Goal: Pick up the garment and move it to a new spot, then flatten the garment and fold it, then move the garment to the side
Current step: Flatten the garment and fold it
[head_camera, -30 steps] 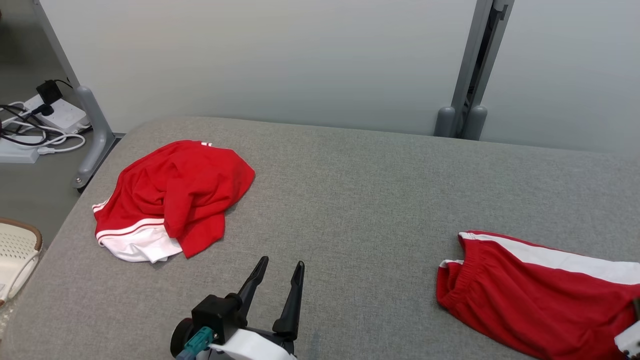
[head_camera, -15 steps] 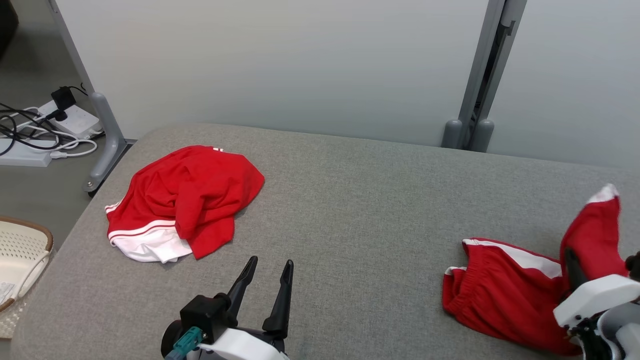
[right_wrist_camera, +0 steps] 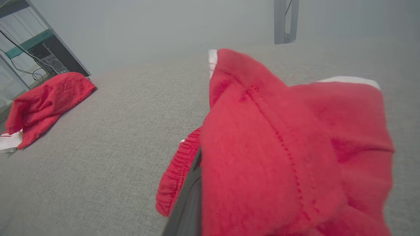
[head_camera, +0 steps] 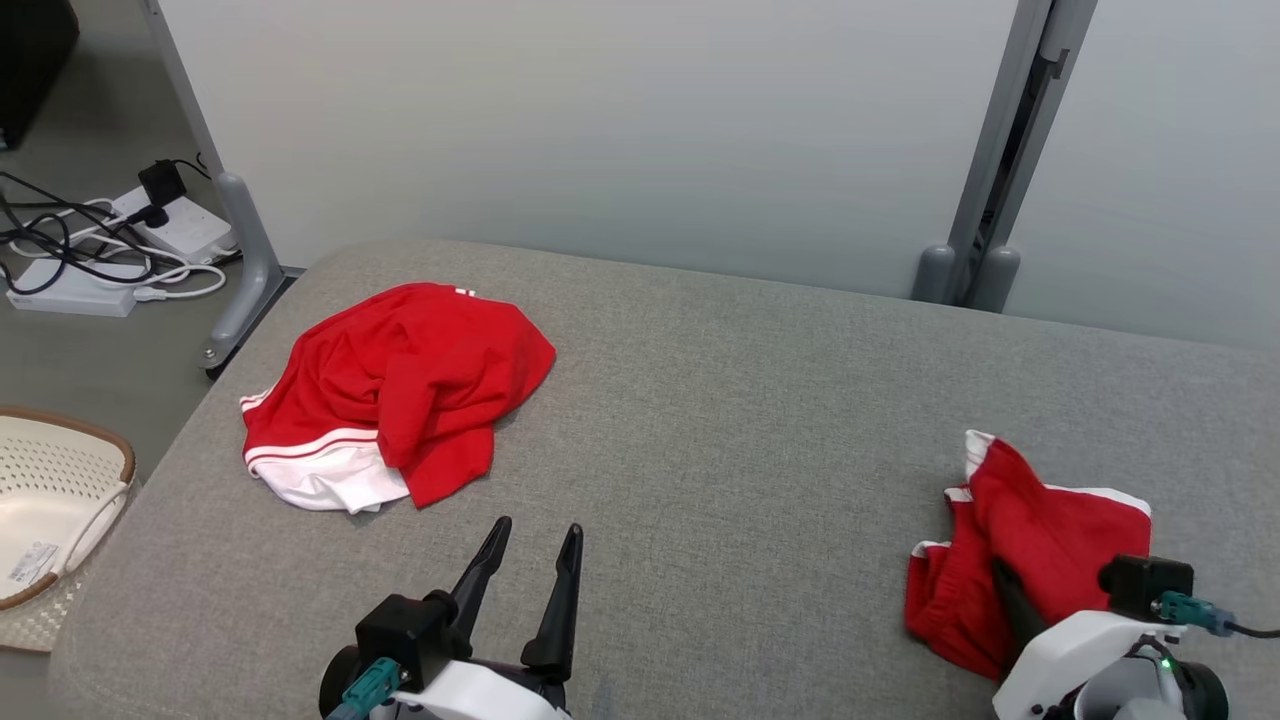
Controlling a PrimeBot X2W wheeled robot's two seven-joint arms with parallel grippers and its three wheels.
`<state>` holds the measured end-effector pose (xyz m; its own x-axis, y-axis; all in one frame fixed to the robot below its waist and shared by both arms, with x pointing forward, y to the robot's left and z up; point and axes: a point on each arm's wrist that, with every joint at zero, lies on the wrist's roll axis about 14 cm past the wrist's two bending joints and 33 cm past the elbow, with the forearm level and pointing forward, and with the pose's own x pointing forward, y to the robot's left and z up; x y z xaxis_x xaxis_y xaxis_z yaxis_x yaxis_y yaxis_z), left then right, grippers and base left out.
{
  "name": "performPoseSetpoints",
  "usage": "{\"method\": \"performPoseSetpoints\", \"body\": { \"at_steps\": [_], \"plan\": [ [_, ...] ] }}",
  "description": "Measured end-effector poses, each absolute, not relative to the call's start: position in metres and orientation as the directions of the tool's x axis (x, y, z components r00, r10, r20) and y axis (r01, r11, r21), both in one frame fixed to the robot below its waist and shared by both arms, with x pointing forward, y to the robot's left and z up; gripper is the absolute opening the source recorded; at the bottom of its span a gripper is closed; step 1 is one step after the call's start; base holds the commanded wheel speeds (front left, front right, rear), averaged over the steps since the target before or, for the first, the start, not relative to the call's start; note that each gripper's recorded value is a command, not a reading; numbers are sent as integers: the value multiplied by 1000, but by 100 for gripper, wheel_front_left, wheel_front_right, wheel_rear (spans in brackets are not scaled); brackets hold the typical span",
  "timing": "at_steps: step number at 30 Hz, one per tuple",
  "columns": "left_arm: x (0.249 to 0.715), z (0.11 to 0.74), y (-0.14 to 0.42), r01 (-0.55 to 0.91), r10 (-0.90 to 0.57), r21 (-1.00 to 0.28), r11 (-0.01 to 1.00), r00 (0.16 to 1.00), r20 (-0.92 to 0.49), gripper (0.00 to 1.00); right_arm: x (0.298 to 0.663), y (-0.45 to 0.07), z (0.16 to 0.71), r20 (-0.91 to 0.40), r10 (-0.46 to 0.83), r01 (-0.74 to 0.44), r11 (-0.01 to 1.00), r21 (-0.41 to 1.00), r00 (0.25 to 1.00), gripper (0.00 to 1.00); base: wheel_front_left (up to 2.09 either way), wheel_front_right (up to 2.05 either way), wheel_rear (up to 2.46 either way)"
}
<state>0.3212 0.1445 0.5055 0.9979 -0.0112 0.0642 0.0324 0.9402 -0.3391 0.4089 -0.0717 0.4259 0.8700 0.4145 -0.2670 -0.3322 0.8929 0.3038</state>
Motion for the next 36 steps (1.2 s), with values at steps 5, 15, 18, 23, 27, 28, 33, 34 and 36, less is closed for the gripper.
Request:
{"method": "performPoseSetpoints", "body": {
  "at_steps": [5, 15, 18, 23, 27, 28, 33, 34, 36],
  "plan": [
    [319, 503, 148, 17, 2, -341, 940, 998, 57, 100, 400, -59, 413, -309, 447, -363, 884, 295, 839, 0, 0, 0, 0],
    [313, 499, 153, -6, 23, -344, 939, 999, 46, 100, 387, -37, 404, -345, 501, -417, 861, 292, 794, 100, 0, 0, 0],
    [312, 499, 154, -7, 25, -345, 939, 999, 48, 100, 381, -29, 404, -345, 529, -453, 846, 281, 775, 100, 0, 0, 0],
    [312, 498, 153, -3, 20, -345, 939, 999, 46, 100, 368, -12, 402, -350, 581, -516, 813, 269, 734, 100, 0, 0, 0],
    [313, 498, 151, 1, 16, -345, 939, 999, 45, 100, 368, -10, 403, -351, 589, -534, 808, 249, 728, 100, 0, 0, 0],
    [313, 498, 151, 3, 13, -345, 939, 999, 45, 100, 368, -10, 404, -347, 590, -536, 808, 246, 729, 100, 0, 0, 0],
    [313, 498, 149, 11, 4, -341, 940, 999, 45, 100, 366, -8, 405, -349, 596, -556, 802, 217, 723, 100, 0, 0, 0],
    [313, 497, 149, 13, 3, -340, 940, 999, 45, 100, 367, -9, 405, -347, 595, -556, 803, 214, 725, 100, 0, 0, 0],
    [313, 497, 148, 16, -1, -340, 940, 999, 45, 100, 367, -9, 407, -341, 593, -556, 804, 211, 729, 100, 0, 0, 0]
  ]
}}
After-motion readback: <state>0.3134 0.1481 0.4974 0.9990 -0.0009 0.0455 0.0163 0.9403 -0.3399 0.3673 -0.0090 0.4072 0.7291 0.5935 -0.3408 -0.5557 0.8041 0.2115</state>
